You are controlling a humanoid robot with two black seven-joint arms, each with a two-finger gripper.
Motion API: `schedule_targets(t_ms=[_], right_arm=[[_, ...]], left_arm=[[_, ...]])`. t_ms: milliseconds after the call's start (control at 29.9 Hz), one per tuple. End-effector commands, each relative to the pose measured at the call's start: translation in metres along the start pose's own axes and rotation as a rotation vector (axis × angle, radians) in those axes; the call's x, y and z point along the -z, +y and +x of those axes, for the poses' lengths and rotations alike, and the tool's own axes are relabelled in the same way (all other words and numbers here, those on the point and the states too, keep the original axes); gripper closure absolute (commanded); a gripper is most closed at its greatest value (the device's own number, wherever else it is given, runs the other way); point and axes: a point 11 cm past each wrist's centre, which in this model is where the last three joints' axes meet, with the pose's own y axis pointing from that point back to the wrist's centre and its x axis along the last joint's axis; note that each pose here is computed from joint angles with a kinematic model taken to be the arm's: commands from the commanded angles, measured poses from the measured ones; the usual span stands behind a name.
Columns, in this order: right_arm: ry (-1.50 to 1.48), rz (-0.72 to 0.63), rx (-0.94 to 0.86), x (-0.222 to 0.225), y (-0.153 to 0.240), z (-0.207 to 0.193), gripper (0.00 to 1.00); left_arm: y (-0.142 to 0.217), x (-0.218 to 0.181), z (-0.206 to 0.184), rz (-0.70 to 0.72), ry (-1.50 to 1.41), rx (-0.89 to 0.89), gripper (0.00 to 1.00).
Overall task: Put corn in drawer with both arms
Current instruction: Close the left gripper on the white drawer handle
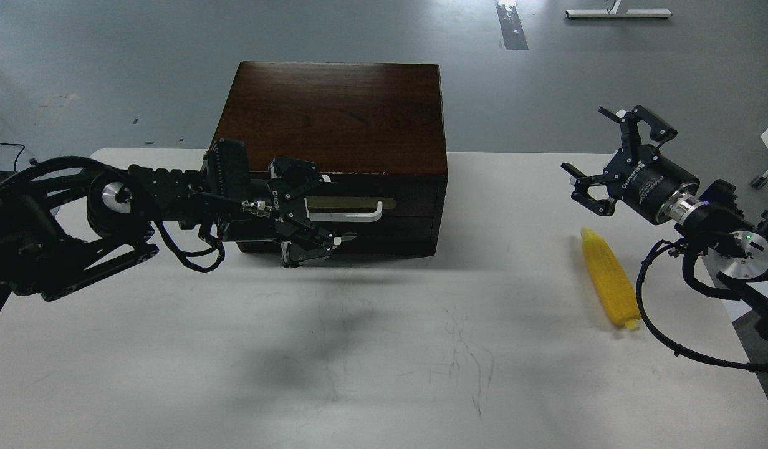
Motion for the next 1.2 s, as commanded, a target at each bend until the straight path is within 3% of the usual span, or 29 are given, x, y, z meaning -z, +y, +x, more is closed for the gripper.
schedule_targets(t_ms=[0, 1170], right_arm=[[-0.002, 0.0, -0.003, -0.001, -0.001, 0.001, 0.0], [-0.004, 0.011, -0.019, -0.001, 0.001, 0.006, 0.0]], left_arm=[[0.0, -0.002, -0.002, -0.002, 0.005, 0.001, 0.27], [0.001, -0.008, -0.023, -0.017, 0.024, 0.058, 0.24]])
